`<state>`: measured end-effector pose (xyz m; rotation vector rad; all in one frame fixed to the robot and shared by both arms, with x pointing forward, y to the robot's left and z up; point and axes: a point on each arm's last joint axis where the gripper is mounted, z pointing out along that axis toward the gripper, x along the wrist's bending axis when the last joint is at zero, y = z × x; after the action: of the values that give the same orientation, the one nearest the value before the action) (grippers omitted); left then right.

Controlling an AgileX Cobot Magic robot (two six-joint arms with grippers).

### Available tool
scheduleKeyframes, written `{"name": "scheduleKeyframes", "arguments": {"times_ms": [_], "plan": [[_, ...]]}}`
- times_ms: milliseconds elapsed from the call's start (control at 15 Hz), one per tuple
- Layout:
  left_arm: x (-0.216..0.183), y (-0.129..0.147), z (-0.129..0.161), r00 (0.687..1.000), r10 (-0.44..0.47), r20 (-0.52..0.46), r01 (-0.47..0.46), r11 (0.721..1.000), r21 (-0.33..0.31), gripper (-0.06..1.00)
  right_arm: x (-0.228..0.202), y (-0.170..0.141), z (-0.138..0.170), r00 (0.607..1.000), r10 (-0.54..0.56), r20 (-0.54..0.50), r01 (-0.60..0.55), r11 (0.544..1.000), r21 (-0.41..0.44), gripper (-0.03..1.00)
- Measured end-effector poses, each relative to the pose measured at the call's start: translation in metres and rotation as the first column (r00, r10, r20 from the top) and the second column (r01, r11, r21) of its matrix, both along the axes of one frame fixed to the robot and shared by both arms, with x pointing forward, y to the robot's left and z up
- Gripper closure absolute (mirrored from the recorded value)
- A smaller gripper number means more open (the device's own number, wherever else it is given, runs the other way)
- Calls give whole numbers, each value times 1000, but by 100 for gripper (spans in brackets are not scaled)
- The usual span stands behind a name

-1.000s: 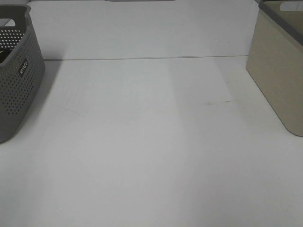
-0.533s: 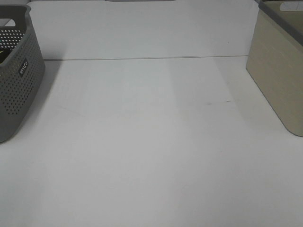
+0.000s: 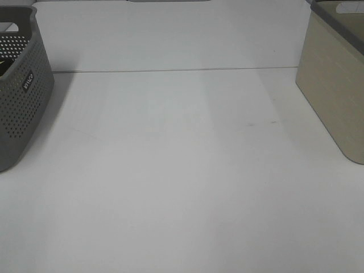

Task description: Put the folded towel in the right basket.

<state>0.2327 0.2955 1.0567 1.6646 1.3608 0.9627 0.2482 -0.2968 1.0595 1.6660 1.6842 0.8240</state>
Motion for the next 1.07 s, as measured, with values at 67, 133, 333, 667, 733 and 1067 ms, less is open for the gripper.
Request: {"name": "scheduleKeyframes", "arguments": {"times_ms": [67, 133, 333, 667, 733, 1067], "plan": [[0, 0, 0, 1000, 0, 0, 0, 1000, 0, -4, 2, 0, -3, 1000, 2, 30, -2, 1000, 3, 10], [0, 0, 0, 1000, 0, 0, 0, 1000, 0, -4, 4, 1, -6, 999, 9, 44, -9, 1000, 3, 10], [0, 0, 0, 1000, 0, 0, 0, 1000, 0, -4, 4, 4, -5, 997, 45, 63, -45, 999, 3, 10], [0, 0, 0, 1000, 0, 0, 0, 1000, 0, -4, 4, 4, -5, 997, 46, 63, -47, 999, 6, 10], [0, 0, 0, 1000, 0, 0, 0, 1000, 0, -4, 4, 4, -5, 997, 48, 63, -48, 999, 4, 10], [0, 0, 0, 1000, 0, 0, 0, 1000, 0, -4, 2, 4, -5, 996, 48, 80, -48, 999, 3, 10]]}}
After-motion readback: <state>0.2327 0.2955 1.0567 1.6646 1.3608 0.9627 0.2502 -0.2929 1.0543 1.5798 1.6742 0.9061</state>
